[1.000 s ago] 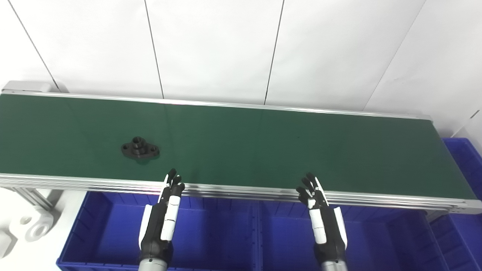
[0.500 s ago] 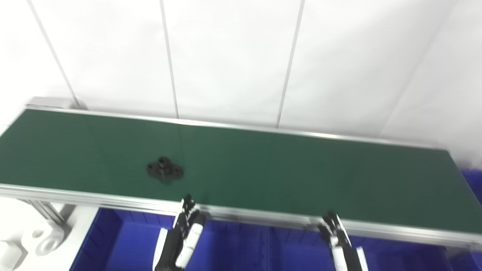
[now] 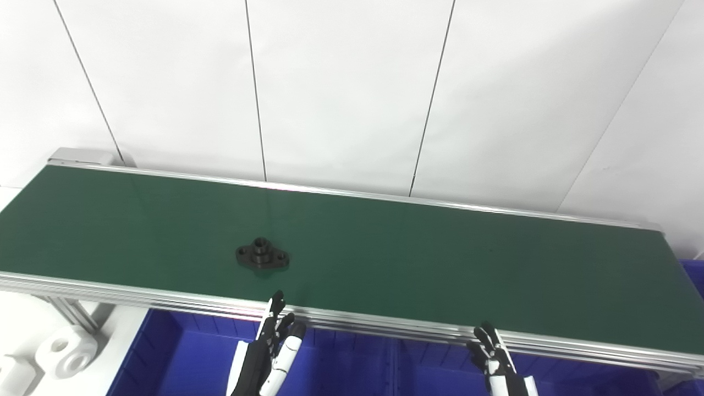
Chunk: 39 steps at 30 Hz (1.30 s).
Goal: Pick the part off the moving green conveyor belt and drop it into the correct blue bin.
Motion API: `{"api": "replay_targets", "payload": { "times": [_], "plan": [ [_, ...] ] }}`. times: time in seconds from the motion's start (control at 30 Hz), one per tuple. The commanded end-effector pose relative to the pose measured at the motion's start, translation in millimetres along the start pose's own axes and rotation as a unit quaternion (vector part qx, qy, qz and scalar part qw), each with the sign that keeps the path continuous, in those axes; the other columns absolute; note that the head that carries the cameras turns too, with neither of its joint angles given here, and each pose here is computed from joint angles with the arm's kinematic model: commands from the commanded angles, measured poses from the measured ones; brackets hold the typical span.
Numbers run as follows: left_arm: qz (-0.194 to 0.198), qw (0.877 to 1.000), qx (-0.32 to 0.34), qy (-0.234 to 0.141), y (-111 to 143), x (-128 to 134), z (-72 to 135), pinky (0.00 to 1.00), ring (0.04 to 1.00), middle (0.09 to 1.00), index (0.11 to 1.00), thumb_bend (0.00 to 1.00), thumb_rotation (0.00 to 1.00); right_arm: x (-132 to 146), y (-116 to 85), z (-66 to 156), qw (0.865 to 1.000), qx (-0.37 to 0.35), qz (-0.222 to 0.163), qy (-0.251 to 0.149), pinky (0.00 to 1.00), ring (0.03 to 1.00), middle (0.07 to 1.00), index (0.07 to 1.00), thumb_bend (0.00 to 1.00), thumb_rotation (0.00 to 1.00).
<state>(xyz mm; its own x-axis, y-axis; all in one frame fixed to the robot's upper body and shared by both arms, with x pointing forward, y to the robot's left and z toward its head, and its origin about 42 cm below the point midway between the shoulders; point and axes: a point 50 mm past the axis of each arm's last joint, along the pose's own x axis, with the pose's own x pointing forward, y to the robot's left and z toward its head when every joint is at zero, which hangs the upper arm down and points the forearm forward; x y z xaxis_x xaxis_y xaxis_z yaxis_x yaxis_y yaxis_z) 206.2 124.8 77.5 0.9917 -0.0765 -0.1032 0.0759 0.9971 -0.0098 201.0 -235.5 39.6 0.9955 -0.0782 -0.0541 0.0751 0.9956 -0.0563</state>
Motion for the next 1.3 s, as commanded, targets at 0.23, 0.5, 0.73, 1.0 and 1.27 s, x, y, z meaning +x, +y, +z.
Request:
{"api": "replay_targets", "payload": {
  "times": [0.23, 0.5, 0.73, 1.0, 1.27],
  "plan": [
    [-0.004, 0.999, -0.019, -0.037, -12.5, 3.8, 14.3, 0.93, 0.921, 0.986, 1.0, 0.41, 0.85, 4.2, 5.6, 13.3, 0.998, -0.001, 0.013, -0.055, 0.88, 0.884, 0.929, 0.955, 0.8, 0.98],
    [-0.004, 0.999, -0.019, -0.032, -4.8, 9.3, 11.3, 0.96, 0.924, 0.984, 1.0, 0.43, 0.86, 20.4, 13.5, 39.9, 0.988, -0.069, 0.047, -0.13, 0.86, 0.889, 0.93, 0.944, 0.91, 0.92],
    [-0.009, 0.999, -0.005, -0.032, 1.6, 14.0, 11.1, 0.97, 0.907, 0.971, 1.0, 0.44, 0.89, 48.3, 14.3, 83.3, 0.962, -0.202, 0.024, -0.182, 0.78, 0.83, 0.92, 0.937, 0.9, 0.56],
    [-0.015, 0.999, -0.018, -0.031, 3.2, 13.1, 12.9, 1.0, 0.926, 0.989, 1.0, 0.45, 0.89, 78.9, 32.7, 113.2, 0.941, -0.291, 0.005, -0.175, 0.71, 0.84, 0.911, 0.921, 0.91, 0.61],
    [-0.014, 0.999, -0.014, -0.033, -2.2, 11.0, 16.3, 0.99, 0.918, 0.976, 1.0, 0.44, 0.91, 115.0, 57.7, 139.8, 0.916, -0.372, 0.009, -0.154, 0.63, 0.818, 0.894, 0.859, 0.93, 0.6]
  ]
}}
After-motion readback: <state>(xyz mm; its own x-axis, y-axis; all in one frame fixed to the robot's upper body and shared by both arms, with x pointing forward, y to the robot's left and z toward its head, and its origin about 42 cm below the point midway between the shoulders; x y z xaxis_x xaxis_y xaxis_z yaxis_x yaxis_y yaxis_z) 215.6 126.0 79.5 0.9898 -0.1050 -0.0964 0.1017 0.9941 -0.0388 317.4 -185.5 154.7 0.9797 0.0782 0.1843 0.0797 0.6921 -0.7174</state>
